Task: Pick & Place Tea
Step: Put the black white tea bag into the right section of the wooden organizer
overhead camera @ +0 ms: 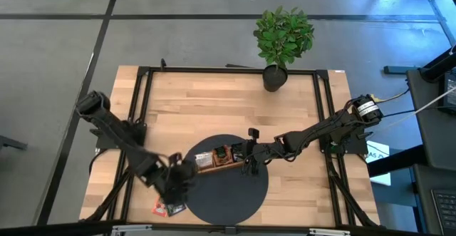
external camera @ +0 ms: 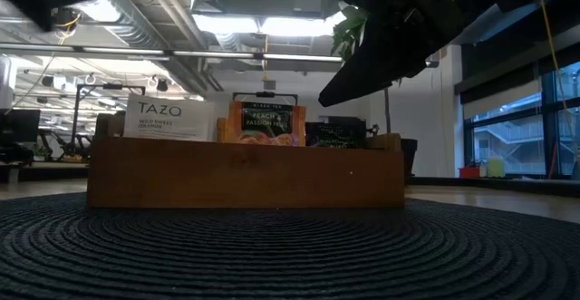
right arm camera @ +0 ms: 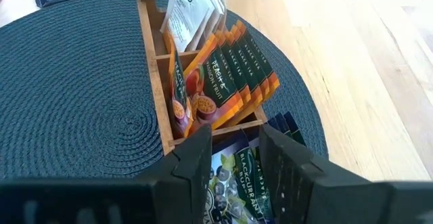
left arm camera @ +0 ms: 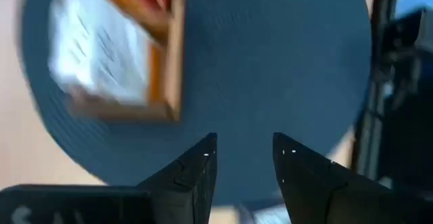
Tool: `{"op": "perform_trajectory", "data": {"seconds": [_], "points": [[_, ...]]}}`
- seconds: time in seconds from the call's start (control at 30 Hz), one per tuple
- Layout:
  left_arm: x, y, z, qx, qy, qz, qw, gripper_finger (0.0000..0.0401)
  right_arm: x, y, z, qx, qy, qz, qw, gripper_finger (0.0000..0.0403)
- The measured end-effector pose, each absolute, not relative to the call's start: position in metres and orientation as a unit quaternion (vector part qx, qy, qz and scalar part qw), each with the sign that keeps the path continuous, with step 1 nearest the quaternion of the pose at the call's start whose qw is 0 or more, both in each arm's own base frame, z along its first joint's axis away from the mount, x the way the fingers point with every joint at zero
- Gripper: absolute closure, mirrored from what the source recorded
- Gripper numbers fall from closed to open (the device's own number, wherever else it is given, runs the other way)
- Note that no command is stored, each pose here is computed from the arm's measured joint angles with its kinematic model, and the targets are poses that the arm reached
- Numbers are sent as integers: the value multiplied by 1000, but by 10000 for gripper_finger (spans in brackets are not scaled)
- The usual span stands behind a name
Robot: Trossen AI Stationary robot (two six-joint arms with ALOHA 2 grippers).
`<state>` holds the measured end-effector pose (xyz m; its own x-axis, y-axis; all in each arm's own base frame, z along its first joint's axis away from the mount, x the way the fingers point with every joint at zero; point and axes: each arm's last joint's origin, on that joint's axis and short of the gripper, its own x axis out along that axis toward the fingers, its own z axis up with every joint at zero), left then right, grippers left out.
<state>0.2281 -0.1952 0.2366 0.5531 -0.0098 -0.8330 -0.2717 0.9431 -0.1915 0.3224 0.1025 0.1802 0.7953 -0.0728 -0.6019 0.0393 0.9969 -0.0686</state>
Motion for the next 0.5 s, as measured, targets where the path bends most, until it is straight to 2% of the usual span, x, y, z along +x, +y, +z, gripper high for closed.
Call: {"op": "perform_trajectory", "data": {"seconds": [0.27, 0.5], "points": [[201, -236, 211, -271, 496, 125, 815, 262, 322, 102, 180, -13, 318, -34, 947, 276], [190, -253, 191, -252, 522, 128, 805, 262, 322, 102, 180, -15, 318, -33, 947, 276]]}}
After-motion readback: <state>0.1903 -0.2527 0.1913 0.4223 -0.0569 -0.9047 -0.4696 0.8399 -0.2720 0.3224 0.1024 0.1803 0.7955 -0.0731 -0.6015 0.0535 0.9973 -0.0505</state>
